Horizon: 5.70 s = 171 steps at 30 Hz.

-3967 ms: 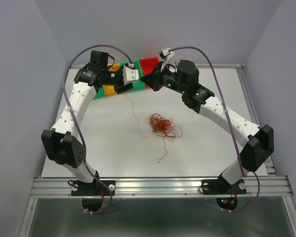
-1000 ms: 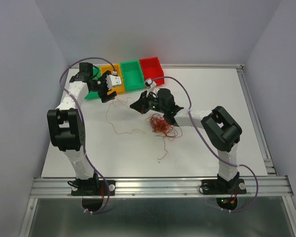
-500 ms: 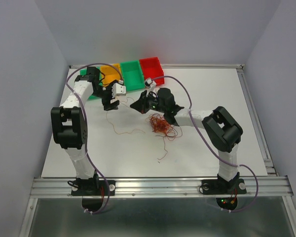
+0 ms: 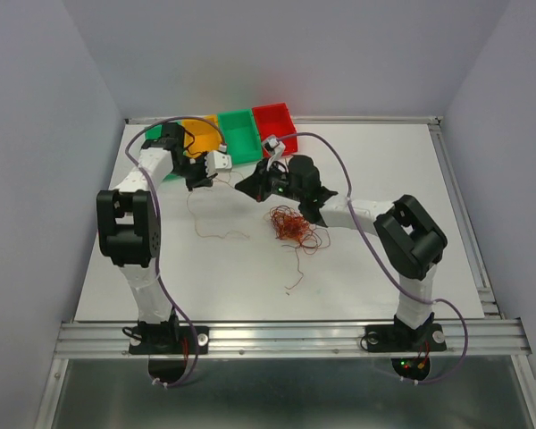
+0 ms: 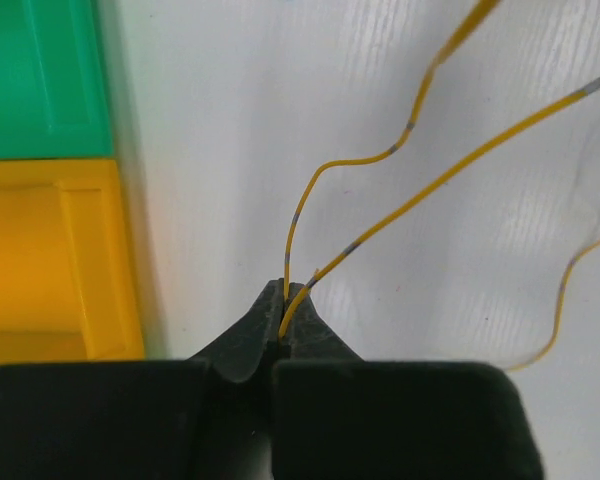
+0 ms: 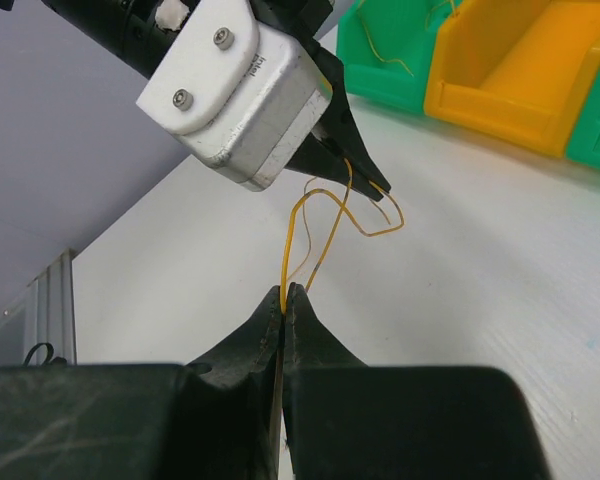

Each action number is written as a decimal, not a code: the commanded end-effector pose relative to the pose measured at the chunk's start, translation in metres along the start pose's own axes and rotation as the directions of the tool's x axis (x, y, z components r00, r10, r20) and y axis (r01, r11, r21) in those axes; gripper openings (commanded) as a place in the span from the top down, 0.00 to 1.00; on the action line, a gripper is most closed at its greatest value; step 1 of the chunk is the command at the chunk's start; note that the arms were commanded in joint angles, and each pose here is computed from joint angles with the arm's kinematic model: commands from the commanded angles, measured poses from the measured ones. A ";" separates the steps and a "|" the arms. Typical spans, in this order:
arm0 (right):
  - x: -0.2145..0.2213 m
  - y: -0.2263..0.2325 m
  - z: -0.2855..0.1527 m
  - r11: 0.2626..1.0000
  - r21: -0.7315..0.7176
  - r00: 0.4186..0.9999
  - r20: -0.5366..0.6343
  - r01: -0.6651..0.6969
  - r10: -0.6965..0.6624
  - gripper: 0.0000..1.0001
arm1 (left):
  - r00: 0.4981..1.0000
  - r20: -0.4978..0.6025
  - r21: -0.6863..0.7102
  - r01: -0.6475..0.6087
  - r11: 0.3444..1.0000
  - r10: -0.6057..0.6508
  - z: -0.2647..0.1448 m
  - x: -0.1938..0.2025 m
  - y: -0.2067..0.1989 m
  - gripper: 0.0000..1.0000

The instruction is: Untangle the cables

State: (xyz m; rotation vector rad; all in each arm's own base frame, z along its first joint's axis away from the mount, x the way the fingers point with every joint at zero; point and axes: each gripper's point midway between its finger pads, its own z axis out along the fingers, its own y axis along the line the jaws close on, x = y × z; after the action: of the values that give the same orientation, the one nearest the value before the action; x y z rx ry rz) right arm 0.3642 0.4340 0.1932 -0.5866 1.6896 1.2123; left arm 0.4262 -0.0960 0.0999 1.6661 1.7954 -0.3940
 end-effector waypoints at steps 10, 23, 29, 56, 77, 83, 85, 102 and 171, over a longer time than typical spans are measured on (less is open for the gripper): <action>0.036 0.002 0.005 0.999 0.006 0.999 -0.029 -0.042 0.042 0.99 | 0.996 -0.028 -0.250 0.071 0.966 -0.081 -0.053 -0.026 0.028 1.00; 0.087 -0.003 0.037 0.997 -0.041 0.994 -0.089 -0.065 0.062 0.83 | 0.986 -0.053 -0.497 0.110 0.861 -0.157 -0.141 -0.067 0.044 1.00; 0.080 0.027 0.032 0.973 -0.230 1.000 -0.018 0.018 -0.023 0.01 | 0.992 -0.037 -0.536 0.083 0.840 -0.122 -0.162 -0.092 0.032 1.00; 0.068 0.059 0.034 0.919 -0.340 0.980 0.078 0.198 -0.182 0.99 | 0.991 -0.061 -0.496 0.072 0.866 -0.117 -0.144 -0.117 -0.004 1.00; 0.000 0.040 0.000 0.979 -0.081 0.962 0.219 0.186 -0.164 0.99 | 0.995 0.095 -0.057 0.032 0.998 -0.026 -0.053 -0.103 -0.087 1.00; 0.001 0.026 -0.004 0.984 -0.032 0.962 0.216 0.175 -0.165 0.99 | 0.995 0.098 -0.021 0.002 1.000 0.000 -0.055 -0.102 -0.097 1.00; 0.001 0.021 -0.004 0.985 -0.024 0.963 0.215 0.170 -0.161 1.00 | 0.995 0.102 0.004 0.003 1.000 -0.004 -0.055 -0.102 -0.103 1.00; -0.009 0.025 0.002 0.985 -0.049 0.961 0.233 0.168 -0.153 0.99 | 0.995 0.086 0.064 0.036 0.997 -0.042 -0.035 -0.089 -0.108 1.00; 0.016 0.007 -0.002 0.985 -0.008 0.967 0.191 0.173 -0.168 0.99 | 0.996 0.070 0.023 0.052 0.998 -0.053 -0.032 -0.096 -0.096 0.74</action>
State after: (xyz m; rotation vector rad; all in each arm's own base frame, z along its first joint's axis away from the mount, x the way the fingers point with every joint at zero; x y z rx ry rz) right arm 0.3472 0.4386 0.1628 -0.6038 1.5174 1.1310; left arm 0.3249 -0.1581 0.1487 1.5948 1.8397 -0.4741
